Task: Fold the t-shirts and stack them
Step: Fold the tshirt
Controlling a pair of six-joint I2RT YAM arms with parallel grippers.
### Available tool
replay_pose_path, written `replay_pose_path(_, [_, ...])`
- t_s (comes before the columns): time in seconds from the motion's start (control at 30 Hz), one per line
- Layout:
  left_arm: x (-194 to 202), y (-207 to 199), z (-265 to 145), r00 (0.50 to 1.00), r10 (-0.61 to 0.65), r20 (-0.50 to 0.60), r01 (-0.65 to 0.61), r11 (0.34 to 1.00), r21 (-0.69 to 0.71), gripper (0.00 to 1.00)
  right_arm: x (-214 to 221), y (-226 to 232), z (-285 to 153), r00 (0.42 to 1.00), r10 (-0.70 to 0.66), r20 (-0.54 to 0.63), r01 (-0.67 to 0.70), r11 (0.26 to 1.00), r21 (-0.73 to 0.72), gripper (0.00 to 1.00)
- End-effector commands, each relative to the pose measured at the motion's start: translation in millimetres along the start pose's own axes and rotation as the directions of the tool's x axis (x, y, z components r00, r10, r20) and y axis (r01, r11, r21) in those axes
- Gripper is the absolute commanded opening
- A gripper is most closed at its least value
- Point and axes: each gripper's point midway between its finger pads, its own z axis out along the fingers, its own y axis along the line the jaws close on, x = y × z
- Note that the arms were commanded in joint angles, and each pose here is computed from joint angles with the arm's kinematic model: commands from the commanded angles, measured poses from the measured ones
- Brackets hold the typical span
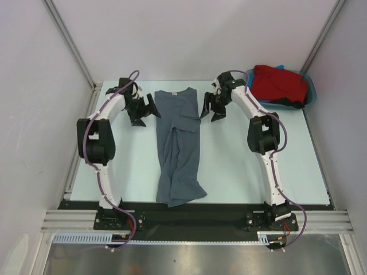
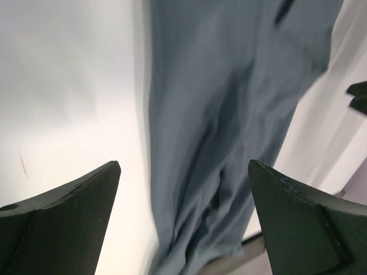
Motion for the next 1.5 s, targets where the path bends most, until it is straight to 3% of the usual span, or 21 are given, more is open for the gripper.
replay_pose_path(0.0, [37.5, -16.2, -50.9, 0.995, 0.098, 0.005, -0.098, 0.995, 0.005, 1.0, 34.5, 13.5, -88.0, 1.0, -0.014, -0.027, 0.018, 0.991, 0.133, 0.68])
replay_pose_path(0.07, [73.4, -3.6, -50.9, 0.996, 0.069, -0.057, -0.069, 0.998, 0.006, 1.0, 54.0, 16.9, -101.0, 0.998, -0.014, -0.056, 0.023, 0.988, 0.155, 0.69])
replay_pose_path(0.1, [82.3, -12.1, -69.5, 0.996, 0.084, -0.027, -0.083, 0.996, 0.039, 1.0, 70.2, 25.4, -114.5, 0.997, -0.025, -0.078, 0.037, 0.986, 0.163, 0.69])
replay_pose_path(0.17, [118.5, 2.7, -70.4, 0.996, 0.048, -0.08, -0.046, 0.999, 0.026, 1.0, 103.0, 21.1, -117.5, 0.988, 0.001, -0.155, 0.029, 0.982, 0.189, 0.69])
replay_pose_path(0.3, [163.4, 22.0, -84.8, 0.996, 0.03, -0.087, -0.031, 0.999, -0.017, 1.0, 164.3, 35.1, -128.4, 0.966, -0.007, -0.26, 0.066, 0.973, 0.22, 0.68])
replay_pose_path(0.47, [207.3, 28.4, -94.3, 0.994, 0.041, -0.099, -0.04, 0.999, 0.011, 1.0, 223.9, 37.1, -130.3, 0.956, -0.009, -0.292, 0.081, 0.969, 0.233, 0.66])
replay_pose_path(0.73, [261.7, 33.8, -106.0, 0.996, -0.014, -0.089, 0.021, 0.997, 0.08, 1.0, 269.7, 49.8, -121.4, 0.949, -0.078, -0.305, 0.142, 0.97, 0.196, 0.7])
replay_pose_path(0.87, [275.7, 45.2, -113.2, 0.998, 0.011, -0.059, -0.008, 0.999, 0.053, 1.0, 294.5, 46.0, -106.6, 0.947, -0.049, -0.318, 0.097, 0.985, 0.139, 0.7])
replay_pose_path(0.97, [286.2, 32.3, -107.2, 0.998, -0.014, -0.064, 0.025, 0.985, 0.17, 1.0, 297.7, 46.9, -97.6, 0.955, -0.055, -0.29, 0.089, 0.991, 0.105, 0.7])
replay_pose_path(1.1, [276.1, 23.6, -96.9, 0.998, -0.043, 0.034, 0.033, 0.964, 0.265, 1.0, 293.2, 60.0, -77.8, 0.955, -0.107, -0.278, 0.108, 0.994, -0.01, 0.7])
replay_pose_path(1.27, [261.2, 15.4, -98.0, 0.987, -0.039, 0.153, -0.003, 0.964, 0.266, 1.0, 292.9, 65.0, -53.1, 0.95, -0.148, -0.276, 0.14, 0.989, -0.048, 0.69])
replay_pose_path(1.47, [273.5, 18.7, -88.9, 0.976, -0.121, 0.18, 0.07, 0.96, 0.27, 1.0, 299.1, 64.0, -39.1, 0.935, -0.186, -0.303, 0.181, 0.982, -0.044, 0.69])
